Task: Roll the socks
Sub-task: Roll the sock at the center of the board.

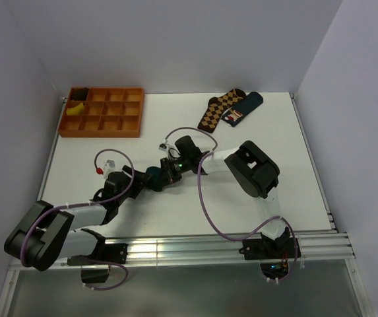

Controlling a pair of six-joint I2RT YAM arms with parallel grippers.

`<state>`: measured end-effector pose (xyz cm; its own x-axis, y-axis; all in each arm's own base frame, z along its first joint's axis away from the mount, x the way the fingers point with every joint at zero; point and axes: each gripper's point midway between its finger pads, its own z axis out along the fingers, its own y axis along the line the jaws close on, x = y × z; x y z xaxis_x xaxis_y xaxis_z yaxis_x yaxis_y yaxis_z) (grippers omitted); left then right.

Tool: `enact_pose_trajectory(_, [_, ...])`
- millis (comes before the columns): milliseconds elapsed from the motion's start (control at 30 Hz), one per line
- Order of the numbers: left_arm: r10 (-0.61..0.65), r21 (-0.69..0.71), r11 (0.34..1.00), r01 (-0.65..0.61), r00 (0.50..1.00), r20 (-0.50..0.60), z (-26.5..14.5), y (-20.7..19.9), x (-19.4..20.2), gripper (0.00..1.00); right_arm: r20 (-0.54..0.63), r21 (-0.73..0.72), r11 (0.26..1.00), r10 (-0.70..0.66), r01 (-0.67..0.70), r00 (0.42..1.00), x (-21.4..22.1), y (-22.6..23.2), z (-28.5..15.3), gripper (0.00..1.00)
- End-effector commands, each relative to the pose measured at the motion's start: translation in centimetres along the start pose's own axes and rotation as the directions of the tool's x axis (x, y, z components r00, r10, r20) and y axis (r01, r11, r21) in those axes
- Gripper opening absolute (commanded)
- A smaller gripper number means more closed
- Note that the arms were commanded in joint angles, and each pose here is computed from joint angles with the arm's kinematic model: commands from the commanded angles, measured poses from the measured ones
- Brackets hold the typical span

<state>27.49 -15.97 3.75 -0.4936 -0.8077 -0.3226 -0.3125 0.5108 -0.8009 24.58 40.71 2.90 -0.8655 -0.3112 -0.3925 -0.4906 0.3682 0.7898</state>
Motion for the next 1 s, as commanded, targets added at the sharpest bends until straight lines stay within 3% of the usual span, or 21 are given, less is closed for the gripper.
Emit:
enact_pose_trajectory(0, [0.027, -0.052, 0.998, -0.03, 0.998, -0.052, 0.3, 1.8, 1.1, 0.64, -0.05, 0.013, 0.999, 0.039, -0.039, 0.998, 1.6, -0.8, 0.4, 0.0])
enact_pose_trajectory(233, [0.056, -0.008, 0.998, -0.057, 0.99, -0.13, 1.2, 0.8, 2.5, 0.62, -0.044, 0.02, 0.998, 0.064, -0.063, 0.997, 2.5, -1.2, 0.2, 0.0])
enact_pose_trajectory(400, [0.056, 0.0, 0.998, -0.057, 0.986, -0.156, 1.3, 0.8, 3.0, 0.56, -0.019, 0.027, 0.995, 0.095, -0.094, 0.995, 3.0, -1.6, -0.1, 0.0])
enact_pose_trajectory(600, [0.065, -0.029, 0.997, -0.071, 0.984, -0.167, 1.2, 1.5, 3.3, 0.43, 0.02, 0.031, 0.988, 0.153, -0.154, 0.988, 2.9, -2.8, -0.7, 0.0])
enact_pose_trajectory(800, [0.083, -0.065, 0.993, -0.096, 0.982, -0.168, 1.5, 1.8, 3.1, 0.17, 0.038, 0.071, 0.986, 0.145, -0.148, 0.989, 2.7, -3.4, -1.0, 0.0])
enact_pose_trajectory(933, [0.091, -0.113, 0.987, -0.114, 0.978, -0.186, 1.6, 2.5, 3.2, 0.01, 0.077, 0.11, 0.989, 0.087, -0.095, 0.993, 2.0, -2.8, -2.0, 0.13])
enact_pose_trajectory(967, [0.099, -0.114, 0.986, -0.122, 0.978, -0.183, 1.7, 2.2, 3.2, 0.0, 0.096, 0.113, 0.992, 0.048, -0.059, 0.994, 1.4, -2.2, -2.5, 0.23])
